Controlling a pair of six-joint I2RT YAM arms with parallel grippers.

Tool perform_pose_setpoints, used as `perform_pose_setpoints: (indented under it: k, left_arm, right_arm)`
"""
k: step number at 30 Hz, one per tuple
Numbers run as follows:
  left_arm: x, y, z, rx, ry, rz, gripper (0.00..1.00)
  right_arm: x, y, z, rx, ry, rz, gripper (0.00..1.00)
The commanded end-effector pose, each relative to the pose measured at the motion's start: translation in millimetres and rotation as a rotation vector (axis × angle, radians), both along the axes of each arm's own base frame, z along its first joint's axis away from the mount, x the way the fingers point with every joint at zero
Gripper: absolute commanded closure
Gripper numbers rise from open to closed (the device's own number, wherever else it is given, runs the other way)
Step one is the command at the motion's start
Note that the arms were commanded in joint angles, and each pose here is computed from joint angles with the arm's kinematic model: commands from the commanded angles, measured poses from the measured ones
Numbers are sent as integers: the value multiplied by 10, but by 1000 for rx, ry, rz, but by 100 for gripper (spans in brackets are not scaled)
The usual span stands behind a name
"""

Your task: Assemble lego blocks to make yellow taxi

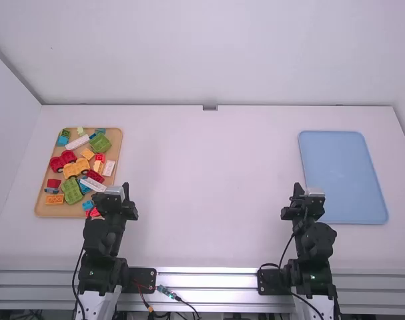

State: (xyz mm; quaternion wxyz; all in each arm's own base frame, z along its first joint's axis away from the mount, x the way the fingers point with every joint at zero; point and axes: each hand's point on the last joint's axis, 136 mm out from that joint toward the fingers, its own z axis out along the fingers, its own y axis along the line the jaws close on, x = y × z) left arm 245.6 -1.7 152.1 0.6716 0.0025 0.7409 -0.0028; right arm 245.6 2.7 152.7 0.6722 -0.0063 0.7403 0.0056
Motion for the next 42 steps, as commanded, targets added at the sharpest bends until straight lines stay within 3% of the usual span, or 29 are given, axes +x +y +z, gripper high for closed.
perform_pose_setpoints:
  k: [1,5,16,34,42]
  left_arm:
    - [1,-31,35,-9,-6,-14,99]
    - [7,-77,176,-43,-28,-38,96]
    - [4,-71,191,-81,51,-28,88]
    - [37,-72,354,-102,123,-22,75]
    - [87,-75,525,-125,117,-21,69]
  right_arm:
    - [1,25,38,4,-7,11,99]
    - [5,120,204,24,-39,58,96]
    - [-7,249,237,33,32,133,88]
    - [-7,276,263,42,162,146,75]
    - [47,272,450,41,145,145,69]
